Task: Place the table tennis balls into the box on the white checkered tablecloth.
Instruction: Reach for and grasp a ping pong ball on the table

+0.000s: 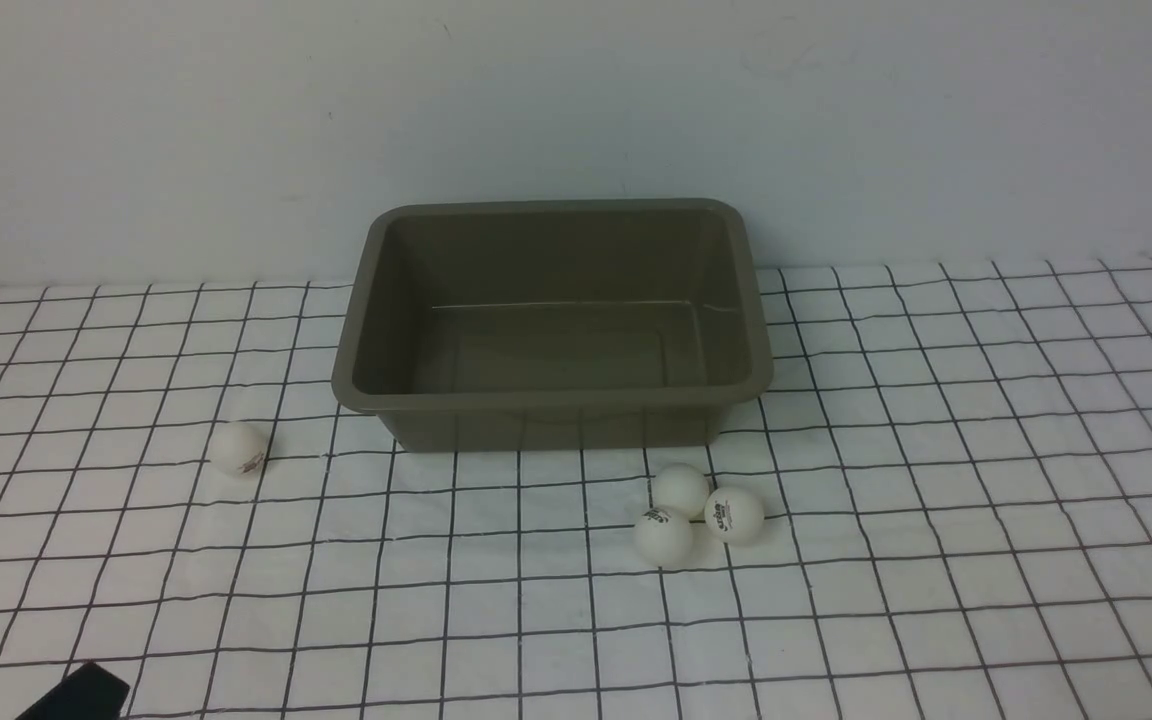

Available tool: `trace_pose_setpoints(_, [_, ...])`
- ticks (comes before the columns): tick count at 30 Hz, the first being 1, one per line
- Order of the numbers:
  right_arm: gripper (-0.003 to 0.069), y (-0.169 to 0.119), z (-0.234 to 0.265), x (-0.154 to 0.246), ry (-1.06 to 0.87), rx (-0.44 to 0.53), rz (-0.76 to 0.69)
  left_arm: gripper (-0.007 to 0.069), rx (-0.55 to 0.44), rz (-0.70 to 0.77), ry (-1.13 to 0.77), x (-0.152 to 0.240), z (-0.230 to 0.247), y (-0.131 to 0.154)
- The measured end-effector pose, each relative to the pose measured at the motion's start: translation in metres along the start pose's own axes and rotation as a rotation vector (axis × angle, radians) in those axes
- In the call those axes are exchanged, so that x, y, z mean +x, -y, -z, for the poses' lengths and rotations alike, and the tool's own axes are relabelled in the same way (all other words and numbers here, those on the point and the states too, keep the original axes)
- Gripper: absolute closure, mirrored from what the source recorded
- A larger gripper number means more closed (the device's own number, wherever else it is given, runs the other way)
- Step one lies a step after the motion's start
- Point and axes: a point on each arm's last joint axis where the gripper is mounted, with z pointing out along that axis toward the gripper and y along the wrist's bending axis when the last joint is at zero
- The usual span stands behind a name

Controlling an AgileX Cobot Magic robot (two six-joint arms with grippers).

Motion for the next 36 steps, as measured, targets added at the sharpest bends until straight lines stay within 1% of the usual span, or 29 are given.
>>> trace_pose_setpoints(3, [0.0676,0.0,0.0,0.001,-0.013,-0.001,0.105,0.0629,0.026,0.075,0.014,-0.001,0.0,0.002])
trace_pose_setpoints(5, [0.0676,-0.003,0.001,0.005,-0.059,-0.013,0.263,0.0629,0.046,0.135,0.035,-0.003,0.0,0.004])
trace_pose_setpoints(6, [0.0676,-0.011,0.002,0.009,-0.103,-0.044,0.393,0.0629,0.054,0.162,0.043,-0.004,0.0,0.005])
trace_pose_setpoints(8, [0.0676,-0.026,0.006,0.016,-0.172,-0.109,0.572,0.0629,0.074,0.224,0.051,-0.005,0.0,0.006])
trace_pose_setpoints(9, [0.0676,-0.042,0.01,0.022,-0.211,-0.166,0.685,0.0629,0.082,0.239,0.051,-0.005,0.0,0.007])
trace_pose_setpoints(10, [0.0676,-0.057,0.013,0.026,-0.261,-0.223,0.762,0.0629,0.087,0.217,0.052,-0.006,0.0,0.007])
trace_pose_setpoints(11, [0.0676,-0.069,0.015,0.029,-0.303,-0.262,0.821,0.0629,0.088,0.175,0.054,-0.006,0.0,0.008])
trace_pose_setpoints(12, [0.0676,-0.08,0.017,0.033,-0.346,-0.29,0.877,0.0629,0.093,0.091,0.055,-0.006,0.001,0.01])
trace_pose_setpoints(14, [0.0676,-0.098,0.017,0.037,-0.433,-0.302,0.991,0.0629,0.121,-0.117,0.06,-0.008,0.003,0.02])
trace_pose_setpoints(15, [0.0676,-0.104,0.013,0.037,-0.492,-0.272,1.067,0.0629,0.15,-0.233,0.068,-0.011,0.006,0.03])
trace_pose_setpoints(16, [0.0676,-0.111,0.009,0.036,-0.521,-0.248,1.122,0.0629,0.17,-0.316,0.075,-0.012,0.008,0.037])
trace_pose_setpoints(19, [0.0676,-0.125,-0.011,0.027,-0.624,-0.101,1.252,0.0629,0.217,-0.481,0.086,-0.018,0.013,0.059])
trace_pose_setpoints(21, [0.0676,-0.13,-0.025,0.022,-0.69,-0.025,1.286,0.0629,0.193,-0.582,0.053,-0.021,0.01,0.066])
trace_pose_setpoints(24, [0.0676,-0.133,-0.043,0.018,-0.776,0.046,1.292,0.0629,0.087,-0.758,-0.089,-0.027,-0.008,0.073])
trace_pose_setpoints(27, [0.0676,-0.136,-0.058,0.016,-0.83,0.074,1.267,0.0629,-0.005,-0.887,-0.24,-0.037,-0.028,0.082])
trace_pose_setpoints(31, [0.0674,-0.138,-0.075,0.012,-0.868,0.105,1.245,0.0629,-0.131,-1.058,-0.394,-0.065,-0.063,0.102])
trace_pose_setpoints(33, [0.0673,-0.138,-0.081,0.011,-0.881,0.118,1.241,0.0629,-0.198,-1.12,-0.441,-0.08,-0.079,0.11])
trace_pose_setpoints(36, [0.0672,-0.135,-0.094,0.009,-0.916,0.138,1.249,0.0629,-0.308,-1.171,-0.51,-0.101,-0.104,0.116])
